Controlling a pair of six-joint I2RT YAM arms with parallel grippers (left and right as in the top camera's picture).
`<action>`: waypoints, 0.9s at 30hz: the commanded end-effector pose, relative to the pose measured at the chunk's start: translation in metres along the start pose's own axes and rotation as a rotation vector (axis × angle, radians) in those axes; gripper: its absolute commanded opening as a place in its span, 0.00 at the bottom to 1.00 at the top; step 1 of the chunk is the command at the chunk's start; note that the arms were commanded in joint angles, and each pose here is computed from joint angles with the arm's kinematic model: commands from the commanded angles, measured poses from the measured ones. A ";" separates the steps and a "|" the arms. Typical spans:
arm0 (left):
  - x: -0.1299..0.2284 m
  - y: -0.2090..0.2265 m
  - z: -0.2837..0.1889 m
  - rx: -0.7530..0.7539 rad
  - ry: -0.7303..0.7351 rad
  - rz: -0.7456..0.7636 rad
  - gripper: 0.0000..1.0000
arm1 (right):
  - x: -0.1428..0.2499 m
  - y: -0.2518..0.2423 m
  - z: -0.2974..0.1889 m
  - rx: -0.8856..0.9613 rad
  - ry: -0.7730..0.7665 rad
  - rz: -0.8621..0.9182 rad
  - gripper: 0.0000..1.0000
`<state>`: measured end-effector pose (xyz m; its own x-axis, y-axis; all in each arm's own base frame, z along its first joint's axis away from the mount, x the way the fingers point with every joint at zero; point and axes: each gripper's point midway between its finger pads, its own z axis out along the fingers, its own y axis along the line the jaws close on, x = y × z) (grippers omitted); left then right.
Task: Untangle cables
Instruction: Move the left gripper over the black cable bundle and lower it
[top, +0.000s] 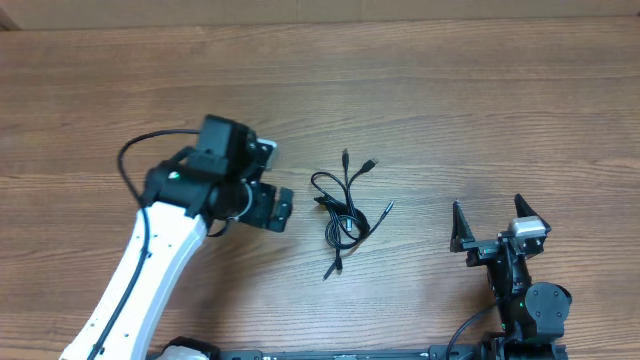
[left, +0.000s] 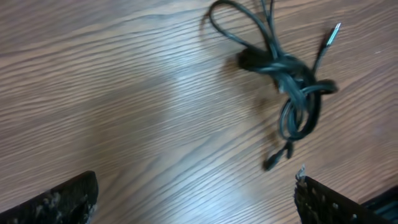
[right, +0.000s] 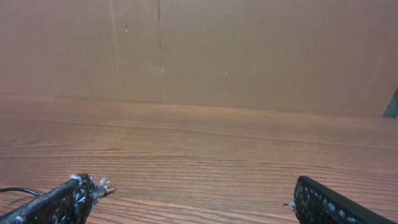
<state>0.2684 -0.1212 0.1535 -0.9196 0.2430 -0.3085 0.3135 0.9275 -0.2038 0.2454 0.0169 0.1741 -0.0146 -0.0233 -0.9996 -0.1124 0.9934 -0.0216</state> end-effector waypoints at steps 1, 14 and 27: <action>-0.017 -0.025 0.003 0.084 -0.030 -0.023 1.00 | 0.002 -0.001 0.000 0.006 -0.003 -0.005 1.00; -0.037 -0.045 0.032 0.189 -0.003 -0.311 1.00 | 0.001 0.005 0.000 -0.029 -0.008 0.026 1.00; -0.019 -0.057 0.076 0.160 0.191 -0.697 0.82 | 0.001 0.005 0.000 -0.033 -0.005 0.199 1.00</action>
<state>0.2867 -0.1871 0.0966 -0.9599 -0.2745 0.0578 -0.2727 0.8647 -0.4218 0.2448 0.0221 0.1746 -0.0359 0.1476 -0.9884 -0.1381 0.9788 0.1511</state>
